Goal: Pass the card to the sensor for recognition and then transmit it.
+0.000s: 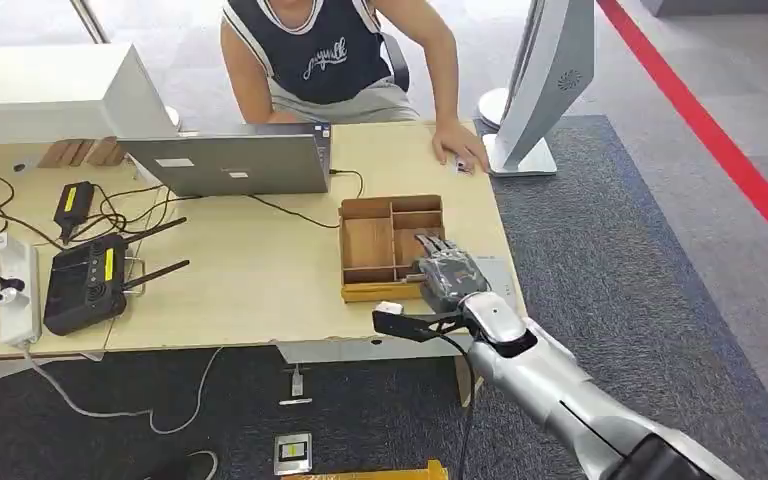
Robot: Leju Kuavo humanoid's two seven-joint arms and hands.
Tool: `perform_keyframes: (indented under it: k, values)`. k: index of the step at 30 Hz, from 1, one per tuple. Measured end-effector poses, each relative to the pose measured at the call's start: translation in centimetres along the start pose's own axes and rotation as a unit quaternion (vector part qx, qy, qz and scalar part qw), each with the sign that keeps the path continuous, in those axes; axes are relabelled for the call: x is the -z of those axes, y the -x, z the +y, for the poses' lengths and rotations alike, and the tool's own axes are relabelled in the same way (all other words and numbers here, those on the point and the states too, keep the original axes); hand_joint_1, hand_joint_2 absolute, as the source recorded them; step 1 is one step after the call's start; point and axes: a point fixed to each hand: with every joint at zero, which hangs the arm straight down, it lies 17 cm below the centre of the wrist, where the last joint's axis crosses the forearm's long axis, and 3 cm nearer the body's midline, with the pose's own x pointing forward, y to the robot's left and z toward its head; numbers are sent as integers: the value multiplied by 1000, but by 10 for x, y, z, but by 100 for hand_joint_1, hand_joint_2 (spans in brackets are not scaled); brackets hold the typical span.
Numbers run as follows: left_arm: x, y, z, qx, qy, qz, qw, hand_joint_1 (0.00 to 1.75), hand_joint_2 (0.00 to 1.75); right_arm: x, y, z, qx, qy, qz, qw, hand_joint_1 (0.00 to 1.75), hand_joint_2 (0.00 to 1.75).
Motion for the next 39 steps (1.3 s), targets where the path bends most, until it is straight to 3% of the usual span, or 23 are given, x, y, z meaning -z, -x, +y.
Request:
perform_keyframes:
  k: [26,39]
  values:
    - [0,0,2,0,-4,-1,1000,0,175,4,0,2,-3,-3,4,1000,175,175]
    - [0,-1,2,1,-4,-2,1000,0,175,13,-15,-45,13,83,-12,996,175,175]
